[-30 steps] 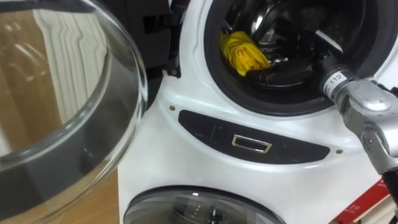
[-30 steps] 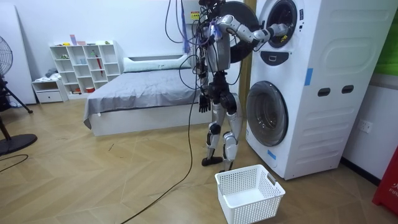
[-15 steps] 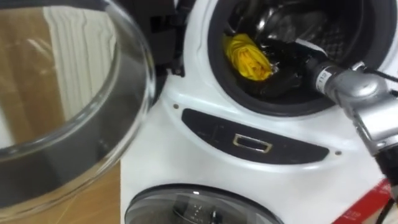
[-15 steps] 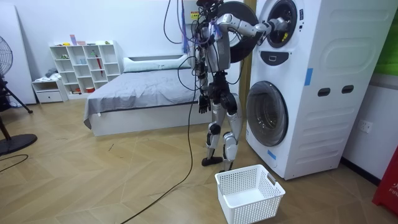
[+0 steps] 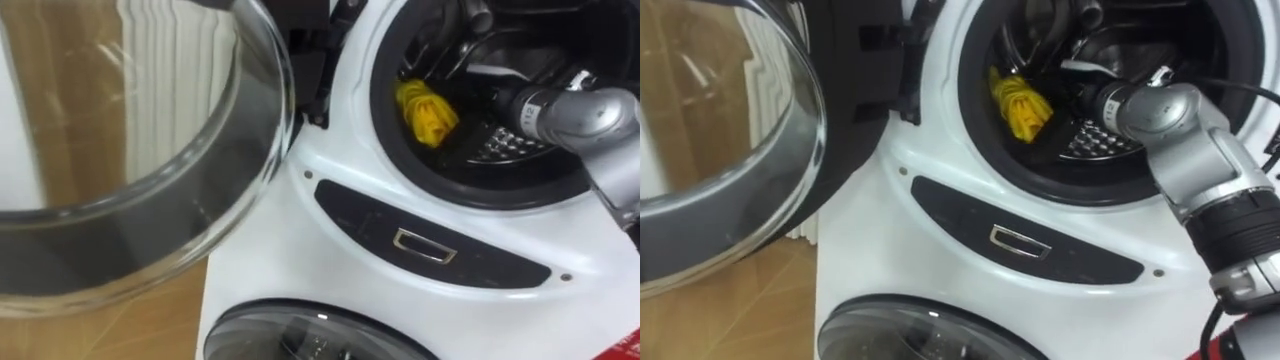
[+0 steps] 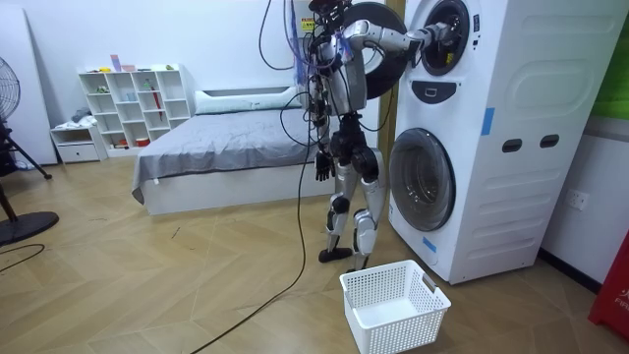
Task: Pick clothes from washing machine
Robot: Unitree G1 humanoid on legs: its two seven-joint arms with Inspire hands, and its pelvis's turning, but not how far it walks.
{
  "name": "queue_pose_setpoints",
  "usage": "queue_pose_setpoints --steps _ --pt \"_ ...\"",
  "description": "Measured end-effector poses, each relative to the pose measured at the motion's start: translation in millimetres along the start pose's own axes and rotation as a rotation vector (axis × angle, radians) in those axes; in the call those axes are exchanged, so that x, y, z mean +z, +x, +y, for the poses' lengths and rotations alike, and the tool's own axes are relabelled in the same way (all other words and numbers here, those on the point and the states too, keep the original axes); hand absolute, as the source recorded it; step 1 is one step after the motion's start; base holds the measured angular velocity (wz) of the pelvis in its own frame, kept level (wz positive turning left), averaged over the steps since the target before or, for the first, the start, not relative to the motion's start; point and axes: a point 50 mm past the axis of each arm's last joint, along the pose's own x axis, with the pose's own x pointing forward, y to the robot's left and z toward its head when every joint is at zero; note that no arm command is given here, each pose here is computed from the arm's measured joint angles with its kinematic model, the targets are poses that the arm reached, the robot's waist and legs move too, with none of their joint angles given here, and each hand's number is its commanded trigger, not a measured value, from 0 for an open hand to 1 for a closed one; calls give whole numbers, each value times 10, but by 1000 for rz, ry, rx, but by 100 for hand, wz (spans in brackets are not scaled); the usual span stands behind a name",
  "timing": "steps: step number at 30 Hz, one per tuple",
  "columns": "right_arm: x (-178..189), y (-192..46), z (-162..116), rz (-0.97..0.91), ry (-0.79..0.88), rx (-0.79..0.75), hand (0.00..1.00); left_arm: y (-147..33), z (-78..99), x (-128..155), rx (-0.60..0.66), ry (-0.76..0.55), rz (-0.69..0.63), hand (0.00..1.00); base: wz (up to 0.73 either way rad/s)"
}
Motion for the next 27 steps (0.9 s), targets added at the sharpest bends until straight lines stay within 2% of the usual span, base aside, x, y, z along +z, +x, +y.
queue_pose_setpoints --steps 4,17,22,27 --pt "86 -29 -31 -27 -71 -32 100 6 43 2 7 11 -10 0 -3" --pt "154 -72 -54 -121 -39 -46 100 12 43 127 9 2 -78 0 -4" --pt "179 -76 -51 -143 -16 -49 100 12 36 94 8 4 -77 0 -1" --pt "413 -192 -47 -246 -82 -106 100 11 21 6 6 22 -65 0 -10"
